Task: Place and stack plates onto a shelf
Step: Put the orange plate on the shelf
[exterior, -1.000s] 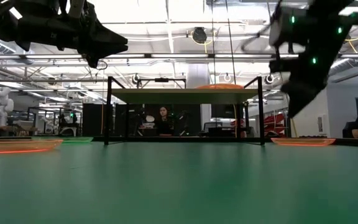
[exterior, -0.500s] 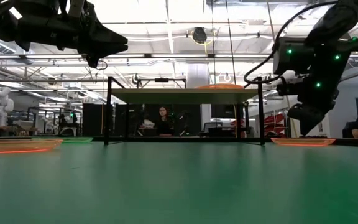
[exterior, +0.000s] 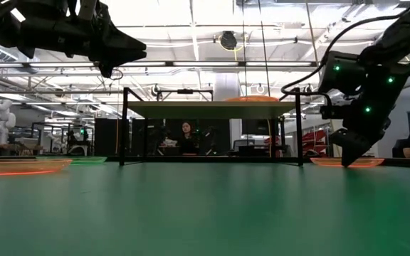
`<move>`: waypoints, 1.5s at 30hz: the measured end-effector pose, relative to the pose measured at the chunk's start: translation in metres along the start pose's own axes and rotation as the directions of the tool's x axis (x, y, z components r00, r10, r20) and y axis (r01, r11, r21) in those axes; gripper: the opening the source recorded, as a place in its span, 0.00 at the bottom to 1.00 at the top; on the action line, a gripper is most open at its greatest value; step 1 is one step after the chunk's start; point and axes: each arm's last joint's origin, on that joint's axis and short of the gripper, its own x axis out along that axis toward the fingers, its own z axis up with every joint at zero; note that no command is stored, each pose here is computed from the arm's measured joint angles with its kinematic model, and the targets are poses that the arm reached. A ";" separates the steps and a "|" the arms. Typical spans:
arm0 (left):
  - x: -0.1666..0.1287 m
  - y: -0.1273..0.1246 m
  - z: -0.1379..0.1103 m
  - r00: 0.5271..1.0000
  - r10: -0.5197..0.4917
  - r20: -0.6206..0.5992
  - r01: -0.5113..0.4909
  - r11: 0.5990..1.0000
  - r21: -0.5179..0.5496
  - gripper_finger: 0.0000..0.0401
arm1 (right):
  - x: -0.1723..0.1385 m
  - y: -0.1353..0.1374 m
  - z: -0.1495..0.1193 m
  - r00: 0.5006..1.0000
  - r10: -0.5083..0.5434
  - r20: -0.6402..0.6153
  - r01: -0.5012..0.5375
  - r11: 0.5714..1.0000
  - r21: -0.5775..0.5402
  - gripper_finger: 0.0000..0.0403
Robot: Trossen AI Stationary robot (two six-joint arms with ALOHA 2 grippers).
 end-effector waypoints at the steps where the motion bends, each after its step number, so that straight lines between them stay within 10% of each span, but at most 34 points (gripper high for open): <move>1: 0.000 0.000 0.000 1.000 0.000 0.000 0.000 1.000 0.000 0.30 | 0.001 0.000 -0.001 1.000 -0.002 0.011 0.002 1.000 -0.008 0.29; 17: 0.000 0.000 0.000 1.000 0.007 -0.004 -0.007 1.000 -0.013 0.30 | 0.003 0.001 -0.001 0.998 0.009 0.058 -0.005 0.997 -0.078 0.02; 25: 0.000 0.000 -0.001 1.000 0.008 -0.008 -0.008 1.000 -0.015 0.30 | -0.024 0.002 0.019 0.940 0.325 0.108 -0.325 0.946 -0.014 0.00; 33: 0.000 0.000 -0.002 1.000 0.009 -0.014 -0.009 1.000 -0.014 0.30 | -0.065 0.005 0.030 0.556 0.815 0.162 -0.821 0.569 -0.050 0.00; 39: 0.000 0.000 -0.001 1.000 0.009 -0.013 -0.009 1.000 -0.014 0.30 | -0.100 0.007 0.045 0.259 0.901 0.347 -0.906 0.352 -0.236 0.00; 45: 0.000 0.000 -0.001 1.000 0.009 -0.012 -0.009 1.000 -0.018 0.30 | -0.130 0.004 0.062 -0.021 0.846 0.533 -0.875 0.243 -0.419 0.00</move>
